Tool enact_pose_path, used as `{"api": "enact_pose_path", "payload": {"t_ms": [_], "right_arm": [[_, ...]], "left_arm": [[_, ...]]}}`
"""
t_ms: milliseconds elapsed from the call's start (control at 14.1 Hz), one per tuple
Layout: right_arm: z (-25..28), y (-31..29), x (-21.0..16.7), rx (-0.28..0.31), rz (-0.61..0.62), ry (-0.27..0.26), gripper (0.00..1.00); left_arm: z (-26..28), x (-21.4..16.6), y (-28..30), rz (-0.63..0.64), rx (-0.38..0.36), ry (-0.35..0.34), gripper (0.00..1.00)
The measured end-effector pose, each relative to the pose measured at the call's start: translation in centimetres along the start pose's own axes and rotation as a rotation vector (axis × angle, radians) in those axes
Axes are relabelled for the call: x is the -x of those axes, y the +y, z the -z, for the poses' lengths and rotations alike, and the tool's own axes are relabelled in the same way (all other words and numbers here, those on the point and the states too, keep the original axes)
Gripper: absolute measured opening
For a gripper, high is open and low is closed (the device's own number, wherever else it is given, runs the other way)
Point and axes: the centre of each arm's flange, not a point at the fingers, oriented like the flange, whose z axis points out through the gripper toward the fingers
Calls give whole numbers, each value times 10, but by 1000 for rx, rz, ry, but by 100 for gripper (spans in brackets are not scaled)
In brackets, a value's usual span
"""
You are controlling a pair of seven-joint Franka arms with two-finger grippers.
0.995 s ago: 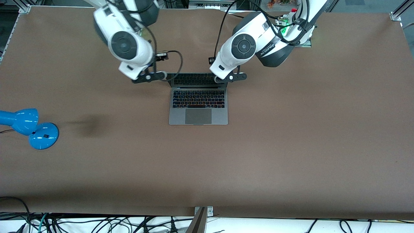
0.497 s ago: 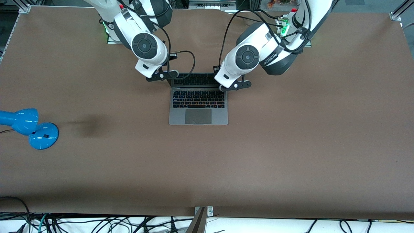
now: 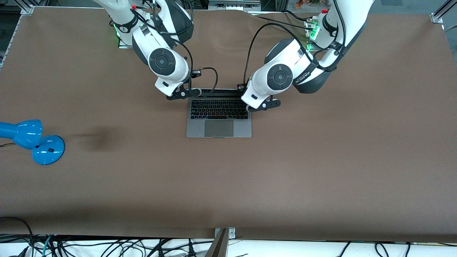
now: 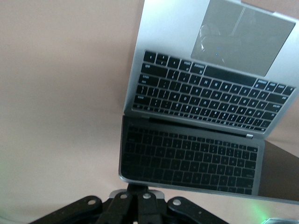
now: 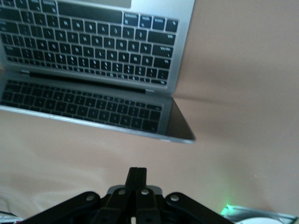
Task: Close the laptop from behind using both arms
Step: 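Lower both grippers behind the open lid and push it forward, then press the lid down flat onto the keyboard with both grippers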
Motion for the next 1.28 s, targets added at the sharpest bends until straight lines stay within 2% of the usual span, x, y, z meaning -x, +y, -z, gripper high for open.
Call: {"api": "enact_pose_path", "payload": {"t_ms": [284,710,1279], "right_arm": [[0,5,-33,3,-4,43,1],[-23,13,-74,-10,-22,65,1],[-40,23,-123,-43,-49,117,1]], "left_arm": [[1,-31,4,13,26,-4,1],[-7,-73,-1,49,46,-9,1],[-25,-106,-6,78,69,4,1]]}}
